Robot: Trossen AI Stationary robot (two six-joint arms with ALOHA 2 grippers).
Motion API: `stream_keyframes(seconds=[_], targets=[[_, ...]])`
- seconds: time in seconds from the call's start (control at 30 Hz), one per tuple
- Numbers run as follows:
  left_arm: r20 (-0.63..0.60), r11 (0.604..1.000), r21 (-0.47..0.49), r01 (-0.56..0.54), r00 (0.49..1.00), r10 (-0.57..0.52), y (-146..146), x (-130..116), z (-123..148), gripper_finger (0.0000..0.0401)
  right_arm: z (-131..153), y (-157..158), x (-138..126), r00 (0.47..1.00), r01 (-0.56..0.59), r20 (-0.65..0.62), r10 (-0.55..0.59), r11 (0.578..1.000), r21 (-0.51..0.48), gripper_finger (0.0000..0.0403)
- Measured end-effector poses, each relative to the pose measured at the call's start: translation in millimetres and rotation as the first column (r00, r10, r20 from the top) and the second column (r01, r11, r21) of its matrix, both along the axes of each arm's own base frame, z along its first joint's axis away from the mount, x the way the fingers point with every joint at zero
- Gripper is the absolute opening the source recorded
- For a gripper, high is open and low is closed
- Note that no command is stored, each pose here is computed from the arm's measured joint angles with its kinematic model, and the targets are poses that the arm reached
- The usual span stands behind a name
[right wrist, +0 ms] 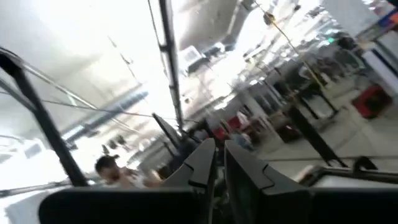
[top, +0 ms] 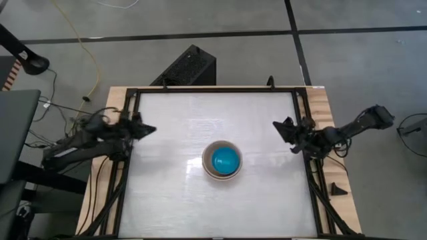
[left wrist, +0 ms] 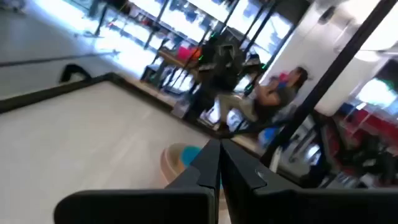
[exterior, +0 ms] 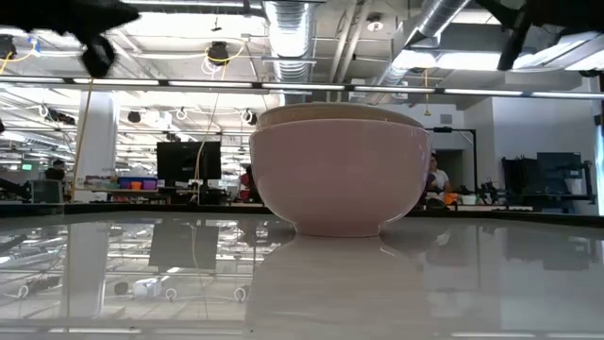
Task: Nest bowls inside each other
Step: Return to Home Position
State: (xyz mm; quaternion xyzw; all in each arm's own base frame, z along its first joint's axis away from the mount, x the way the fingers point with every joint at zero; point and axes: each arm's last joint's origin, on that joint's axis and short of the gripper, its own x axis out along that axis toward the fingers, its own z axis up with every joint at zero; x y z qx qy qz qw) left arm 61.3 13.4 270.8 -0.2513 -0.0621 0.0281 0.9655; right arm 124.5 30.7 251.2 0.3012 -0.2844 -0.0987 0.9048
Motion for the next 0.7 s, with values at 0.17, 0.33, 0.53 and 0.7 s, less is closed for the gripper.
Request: stream_keyframes(seconds=[0.17,0.33,0.53,0.7], targets=[[0.080,0.999,-0.032,0.013,0.997,-0.011,10.2,29.6,-29.4,0.0000,-23.5,-14.6,-1.7,0.995,-0.102,-0.014,0.103,0.994,0.036,0.0067],[0.088,0.995,-0.102,-0.002,0.996,0.011,13.8,35.0,-50.4,0.0000,-43.3,-27.9,6.1,0.951,-0.231,-0.183,0.249,0.966,0.113,0.0067],[0.048,0.987,-0.160,0.013,0.999,-0.005,14.2,37.3,-68.4,0.0000,-53.9,-44.6,6.4,0.914,-0.249,-0.304,0.269,0.963,0.103,0.0067],[-0.013,0.973,-0.233,0.006,1.000,-0.010,15.3,40.5,-93.0,0.0000,-62.8,-55.8,3.1,0.884,-0.220,-0.393,0.251,0.968,0.123,0.0067]])
